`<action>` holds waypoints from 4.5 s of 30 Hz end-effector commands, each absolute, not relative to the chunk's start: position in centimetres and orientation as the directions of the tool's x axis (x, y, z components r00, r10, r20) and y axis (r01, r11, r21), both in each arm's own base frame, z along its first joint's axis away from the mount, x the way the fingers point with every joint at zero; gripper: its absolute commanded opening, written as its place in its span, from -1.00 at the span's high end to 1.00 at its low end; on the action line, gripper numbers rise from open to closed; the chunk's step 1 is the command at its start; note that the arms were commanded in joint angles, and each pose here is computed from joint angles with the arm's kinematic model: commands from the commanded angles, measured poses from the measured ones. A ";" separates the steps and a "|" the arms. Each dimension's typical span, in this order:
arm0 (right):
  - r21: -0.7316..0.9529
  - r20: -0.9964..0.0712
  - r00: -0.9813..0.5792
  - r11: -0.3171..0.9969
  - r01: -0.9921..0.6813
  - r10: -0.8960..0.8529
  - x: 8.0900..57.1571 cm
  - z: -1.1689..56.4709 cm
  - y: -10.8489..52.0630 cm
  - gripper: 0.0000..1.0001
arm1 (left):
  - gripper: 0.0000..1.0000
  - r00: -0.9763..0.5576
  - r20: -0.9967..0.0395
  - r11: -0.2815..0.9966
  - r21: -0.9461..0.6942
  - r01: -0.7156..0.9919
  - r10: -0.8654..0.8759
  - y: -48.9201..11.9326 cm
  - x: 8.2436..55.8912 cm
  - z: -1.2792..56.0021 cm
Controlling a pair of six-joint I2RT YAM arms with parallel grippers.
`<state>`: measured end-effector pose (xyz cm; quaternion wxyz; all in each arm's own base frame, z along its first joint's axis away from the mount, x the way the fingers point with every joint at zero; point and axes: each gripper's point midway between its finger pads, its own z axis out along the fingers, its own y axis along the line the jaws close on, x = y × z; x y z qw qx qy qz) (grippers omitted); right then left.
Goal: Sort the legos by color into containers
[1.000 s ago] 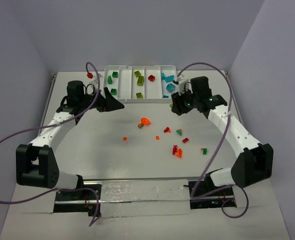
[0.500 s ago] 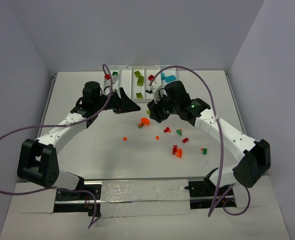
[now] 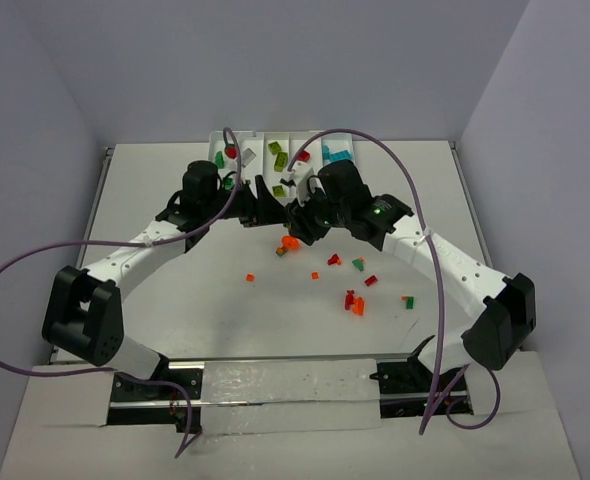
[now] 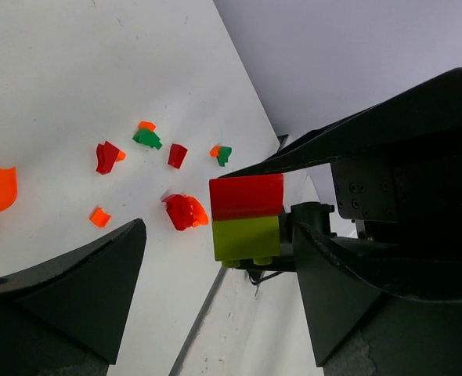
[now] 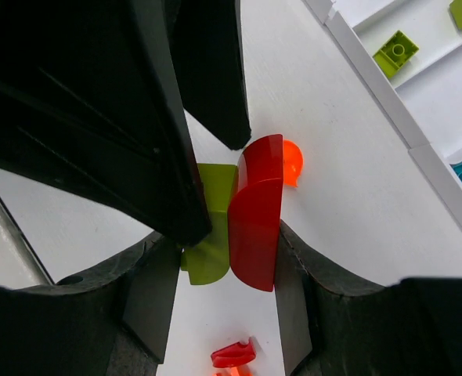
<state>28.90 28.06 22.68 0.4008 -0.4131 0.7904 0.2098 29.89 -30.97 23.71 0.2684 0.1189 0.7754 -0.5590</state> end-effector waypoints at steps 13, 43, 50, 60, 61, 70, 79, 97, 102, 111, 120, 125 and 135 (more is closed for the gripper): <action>-0.039 -0.855 -0.289 0.610 -0.791 -0.430 30.8 25.9 28.9 -0.02 | -0.02 -0.838 -0.540 0.284 -0.818 0.501 -0.078 -32.8 28.7 24.4; 0.450 -0.820 -0.467 0.130 -0.883 -0.332 24.2 28.5 28.6 -0.97 | 1.00 -0.588 -0.802 0.118 -0.577 0.808 0.109 -27.7 25.7 27.0; 0.469 -0.816 -0.482 0.123 -0.875 -0.319 24.4 28.0 29.6 -0.75 | 1.00 -0.531 -0.826 0.047 -0.532 0.845 0.189 -29.4 22.7 27.1; 0.490 -0.808 -0.491 0.090 -0.867 -0.327 24.2 27.9 29.9 -0.26 | 1.00 -0.523 -0.829 -0.018 -0.537 0.844 0.199 -30.0 21.4 27.7; 0.493 -0.806 -0.492 0.088 -0.866 -0.330 24.1 27.8 29.9 -0.24 | 1.00 -0.522 -0.829 -0.018 -0.536 0.844 0.199 -30.0 21.4 27.7; 0.518 -0.791 -0.497 0.041 -0.854 -0.357 23.1 27.5 30.1 0.19 | 1.00 -0.522 -0.831 -0.021 -0.536 0.844 0.193 -30.2 21.5 27.8; 0.508 -0.790 -0.515 0.116 -0.854 -0.333 26.2 28.2 28.9 1.00 | 1.00 -0.521 -0.821 0.058 -0.523 0.850 0.234 -29.4 21.8 25.2; 0.159 -0.884 -0.429 0.745 -0.648 -0.185 49.4 26.3 22.7 1.00 | 1.00 -0.537 -0.828 0.388 -0.446 0.806 0.163 -26.0 28.0 23.4; 0.050 -0.881 -0.420 0.841 -0.539 -0.218 54.3 22.1 22.9 1.00 | 1.00 -0.502 -0.865 0.626 -0.384 0.678 0.013 -25.4 35.9 26.1; 0.028 -0.863 -0.455 0.876 -0.481 -0.222 58.8 16.8 23.9 0.97 | 1.00 -0.388 -0.912 0.821 -0.319 0.473 -0.130 -24.2 46.0 28.8; 0.034 -0.841 -0.493 0.888 -0.459 -0.223 59.7 13.6 24.1 -0.04 | 1.00 -0.331 -0.934 0.877 -0.270 0.398 -0.137 -25.2 52.3 26.2; 0.052 -0.840 -0.501 0.888 -0.457 -0.209 59.2 14.1 24.1 -0.47 | 1.00 -0.318 -0.939 0.880 -0.257 0.398 -0.131 -26.4 55.1 23.6; 0.123 -0.893 -0.433 0.859 -0.497 -0.122 53.9 24.1 23.4 -0.78 | 1.00 -0.329 -0.941 0.896 -0.215 0.388 -0.084 -28.6 58.9 18.2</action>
